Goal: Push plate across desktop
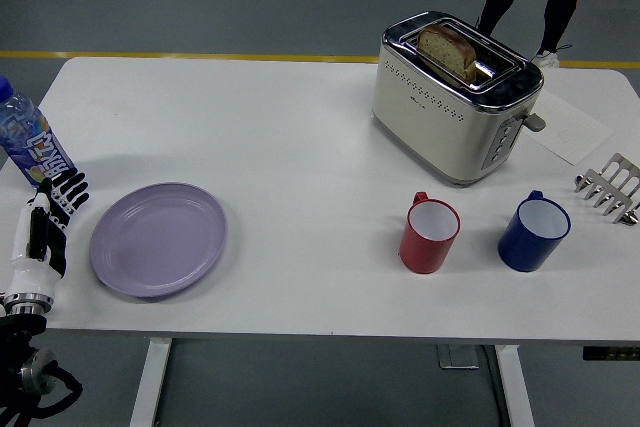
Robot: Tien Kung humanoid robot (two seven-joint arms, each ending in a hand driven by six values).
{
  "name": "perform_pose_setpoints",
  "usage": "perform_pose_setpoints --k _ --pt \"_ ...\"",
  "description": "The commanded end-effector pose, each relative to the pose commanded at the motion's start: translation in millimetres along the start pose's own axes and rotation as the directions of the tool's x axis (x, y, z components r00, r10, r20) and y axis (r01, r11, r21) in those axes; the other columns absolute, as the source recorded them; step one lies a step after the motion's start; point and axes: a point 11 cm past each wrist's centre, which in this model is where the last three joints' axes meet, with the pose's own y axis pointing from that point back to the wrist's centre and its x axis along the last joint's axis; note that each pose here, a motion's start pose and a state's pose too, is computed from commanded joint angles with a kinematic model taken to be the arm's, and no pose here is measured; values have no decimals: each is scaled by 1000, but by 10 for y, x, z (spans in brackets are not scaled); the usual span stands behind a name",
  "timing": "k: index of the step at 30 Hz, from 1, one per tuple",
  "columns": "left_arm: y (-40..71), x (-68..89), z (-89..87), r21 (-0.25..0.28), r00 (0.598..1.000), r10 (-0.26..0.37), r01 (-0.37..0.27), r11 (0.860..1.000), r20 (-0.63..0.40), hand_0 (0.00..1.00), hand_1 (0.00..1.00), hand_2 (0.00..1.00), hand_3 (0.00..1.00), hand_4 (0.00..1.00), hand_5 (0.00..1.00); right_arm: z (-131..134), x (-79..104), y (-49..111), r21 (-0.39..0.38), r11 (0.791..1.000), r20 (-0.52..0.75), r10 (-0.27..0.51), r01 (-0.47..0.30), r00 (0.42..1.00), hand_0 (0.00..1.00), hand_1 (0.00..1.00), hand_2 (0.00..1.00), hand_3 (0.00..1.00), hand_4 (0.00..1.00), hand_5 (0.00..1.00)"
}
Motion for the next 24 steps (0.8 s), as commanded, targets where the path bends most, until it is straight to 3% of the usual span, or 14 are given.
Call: perform_pose_setpoints --k 24 --pt "-12 -243 -127 17 999 -11 11 1000 -33 768 780 759 712 450 998 -27 -46 1 3 1000 -16 -3 3 1000 756 776 825 726 538 406"
